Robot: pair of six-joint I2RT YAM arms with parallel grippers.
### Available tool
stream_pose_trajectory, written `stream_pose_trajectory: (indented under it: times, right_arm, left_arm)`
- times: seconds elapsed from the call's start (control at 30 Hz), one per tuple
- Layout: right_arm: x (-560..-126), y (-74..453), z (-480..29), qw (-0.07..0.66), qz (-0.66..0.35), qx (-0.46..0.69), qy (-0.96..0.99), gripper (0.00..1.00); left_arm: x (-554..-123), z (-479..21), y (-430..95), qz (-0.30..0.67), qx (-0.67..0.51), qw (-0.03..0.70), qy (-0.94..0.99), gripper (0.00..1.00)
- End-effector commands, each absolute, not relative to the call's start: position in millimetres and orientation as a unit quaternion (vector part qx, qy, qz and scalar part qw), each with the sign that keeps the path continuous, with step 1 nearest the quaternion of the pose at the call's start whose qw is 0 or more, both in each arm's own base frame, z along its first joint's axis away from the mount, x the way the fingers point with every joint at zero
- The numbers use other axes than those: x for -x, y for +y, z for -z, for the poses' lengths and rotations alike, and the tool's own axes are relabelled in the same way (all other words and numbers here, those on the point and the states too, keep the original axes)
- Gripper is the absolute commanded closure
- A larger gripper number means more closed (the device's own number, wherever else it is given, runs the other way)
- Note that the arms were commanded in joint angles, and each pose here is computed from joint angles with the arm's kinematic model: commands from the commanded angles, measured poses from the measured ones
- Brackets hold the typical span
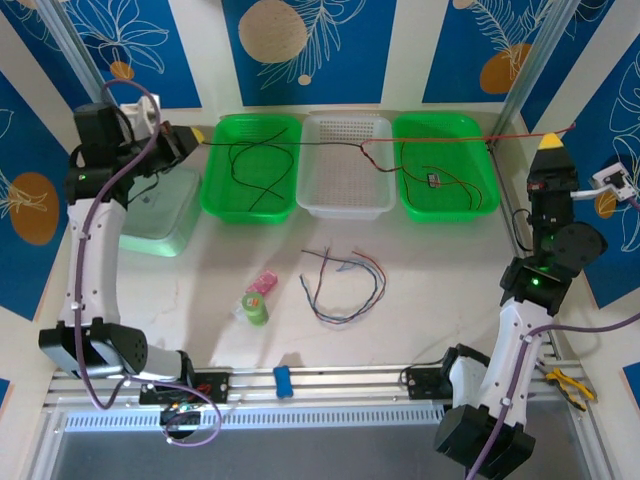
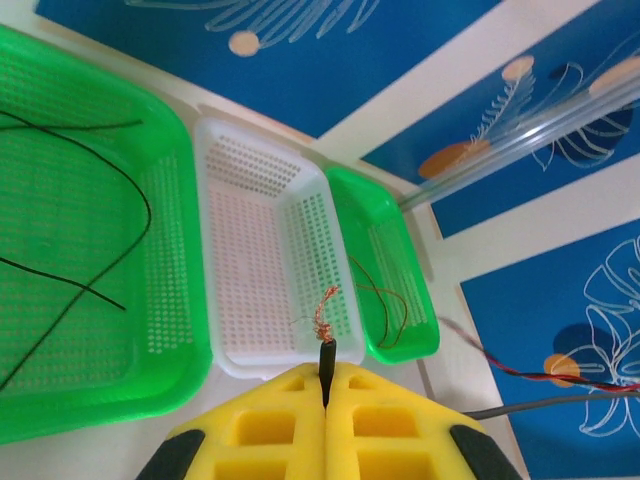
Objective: Untangle the cables
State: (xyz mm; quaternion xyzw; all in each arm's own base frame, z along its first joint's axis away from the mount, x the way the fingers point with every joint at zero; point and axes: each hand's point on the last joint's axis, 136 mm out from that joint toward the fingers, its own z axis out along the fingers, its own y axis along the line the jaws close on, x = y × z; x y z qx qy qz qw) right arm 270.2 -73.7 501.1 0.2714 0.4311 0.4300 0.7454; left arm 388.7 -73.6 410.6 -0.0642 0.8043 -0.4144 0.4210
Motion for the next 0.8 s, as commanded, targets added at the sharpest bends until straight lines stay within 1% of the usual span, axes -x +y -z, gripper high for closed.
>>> stream_pose_trajectory:
  times: [0.0,0.13,0.4,0.77]
  right_arm:
    - [-256.6,-87.4,-523.2,0.777,-0.412,-0.277,0.388,1.00]
    - [-255.9,-91.4,-527.0,0.782,-0.405,-0.278,0.385,1.00]
    - [-254.7,-106.7,-531.6,0.791,-0.392,-0.294,0.367,1.00]
    - [-260.5,-130.6,-521.0,0.790,-0.375,-0.327,0.358,1.00]
  left_arm:
    - [-380.9,-438.6,-43.1,0.398,0.078,0.459,0.791,1.00]
    - [-384.3,-450.8,-13.2,0.398,0.119,0.487,0.768,1.00]
    - [-389.1,-459.1,35.3,0.372,0.197,0.543,0.726,1.00]
    - [-391.3,-462.5,93.2,0.312,0.295,0.615,0.662,1.00]
